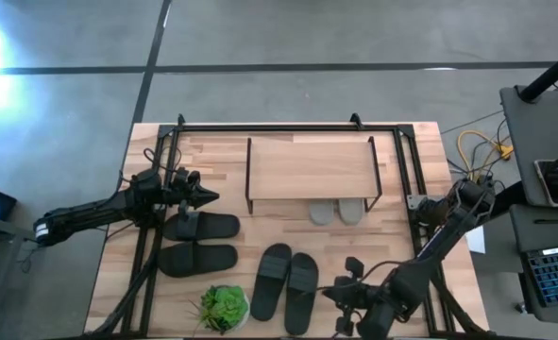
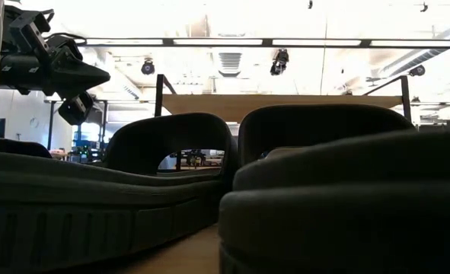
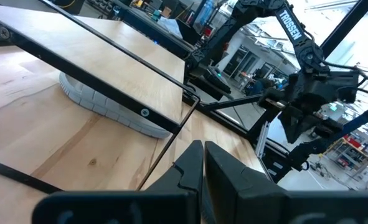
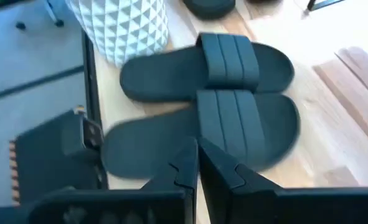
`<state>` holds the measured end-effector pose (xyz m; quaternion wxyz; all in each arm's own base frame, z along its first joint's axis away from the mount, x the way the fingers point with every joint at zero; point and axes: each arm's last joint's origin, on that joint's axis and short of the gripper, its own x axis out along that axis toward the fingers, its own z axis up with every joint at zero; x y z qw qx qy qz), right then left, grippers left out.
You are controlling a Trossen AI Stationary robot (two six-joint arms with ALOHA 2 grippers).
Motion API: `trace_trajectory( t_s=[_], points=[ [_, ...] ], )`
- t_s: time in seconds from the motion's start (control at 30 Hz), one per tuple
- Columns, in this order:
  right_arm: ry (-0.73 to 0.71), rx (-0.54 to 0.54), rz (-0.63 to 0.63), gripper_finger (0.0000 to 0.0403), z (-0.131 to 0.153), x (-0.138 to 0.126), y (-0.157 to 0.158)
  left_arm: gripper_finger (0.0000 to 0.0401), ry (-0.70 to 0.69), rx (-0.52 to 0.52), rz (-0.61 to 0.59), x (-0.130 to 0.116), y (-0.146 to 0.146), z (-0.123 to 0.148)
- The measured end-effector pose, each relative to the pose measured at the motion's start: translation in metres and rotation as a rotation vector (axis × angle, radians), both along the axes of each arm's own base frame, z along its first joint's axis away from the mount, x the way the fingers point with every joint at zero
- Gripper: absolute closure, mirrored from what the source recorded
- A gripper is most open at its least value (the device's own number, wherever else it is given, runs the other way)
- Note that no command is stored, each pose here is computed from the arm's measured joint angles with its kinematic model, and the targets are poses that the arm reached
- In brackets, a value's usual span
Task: Pick and place slides into the shelf
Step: Put the black slipper under the shelf
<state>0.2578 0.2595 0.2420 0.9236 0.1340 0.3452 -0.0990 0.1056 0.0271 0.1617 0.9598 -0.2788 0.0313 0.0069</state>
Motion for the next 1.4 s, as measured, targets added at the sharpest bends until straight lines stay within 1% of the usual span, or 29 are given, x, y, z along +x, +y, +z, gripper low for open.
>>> trace_trajectory(
  t_s=[0.07,0.17,0.2,0.27,0.33,0.43,0.57,0.67,0.73,0.8,0.9,0.97,1.1,1.27,1.4],
  points=[
    [-0.026,0.037,-0.034,0.0394,0.002,0.01,-0.005,0.0399,-0.002,0.001,0.0,0.0,0.0,0.0],
    [-0.087,0.163,-0.103,0.0394,0.005,0.025,-0.012,0.0399,-0.002,0.001,0.0,0.0,0.0,0.0],
    [-0.083,0.175,-0.091,0.0394,0.005,0.028,-0.014,0.0399,-0.002,0.001,0.0,0.0,0.0,0.0],
    [-0.032,0.167,-0.048,0.0394,0.0,0.034,-0.019,0.0399,-0.001,0.0,0.0,0.0,0.0,0.0],
    [0.004,0.159,-0.043,0.0388,-0.004,0.036,-0.022,0.0399,-0.001,0.0,0.0,0.0,0.0,0.0],
    [0.022,0.164,-0.027,0.0361,-0.004,0.043,-0.024,0.0399,-0.001,0.0,0.0,0.0,0.0,0.0],
    [0.046,0.136,0.048,0.03,-0.003,0.052,-0.016,0.0399,-0.001,0.0,0.0,0.0,0.0,0.0],
    [0.065,0.069,0.11,0.0261,-0.005,0.062,-0.006,0.0399,-0.01,0.003,0.0,0.0,0.0,0.001],
    [0.105,-0.017,0.145,0.0249,-0.006,0.067,0.0,0.0399,-0.014,0.005,0.0,0.0,0.0,0.001],
    [0.154,-0.123,0.132,0.0246,-0.009,0.071,0.006,0.0399,-0.012,0.004,0.0,0.0,0.0,0.001],
    [0.229,-0.316,0.083,0.0252,-0.011,0.071,0.012,0.0399,-0.009,0.003,0.0,0.0,0.0,0.001],
    [0.255,-0.384,0.055,0.0257,-0.011,0.072,0.016,0.0399,-0.01,0.004,0.0,0.0,0.0,0.001],
    [0.302,-0.4,0.057,0.0261,-0.021,0.075,0.029,0.0399,-0.01,0.004,0.0,0.0,0.0,0.001],
    [0.299,-0.389,0.093,0.0255,-0.031,0.081,0.05,0.0399,-0.01,0.003,0.0,0.0,0.0,0.001],
    [0.364,-0.453,0.108,0.024,-0.049,0.082,0.059,0.0399,-0.01,0.003,0.0,0.0,0.0,0.001]
  ],
)
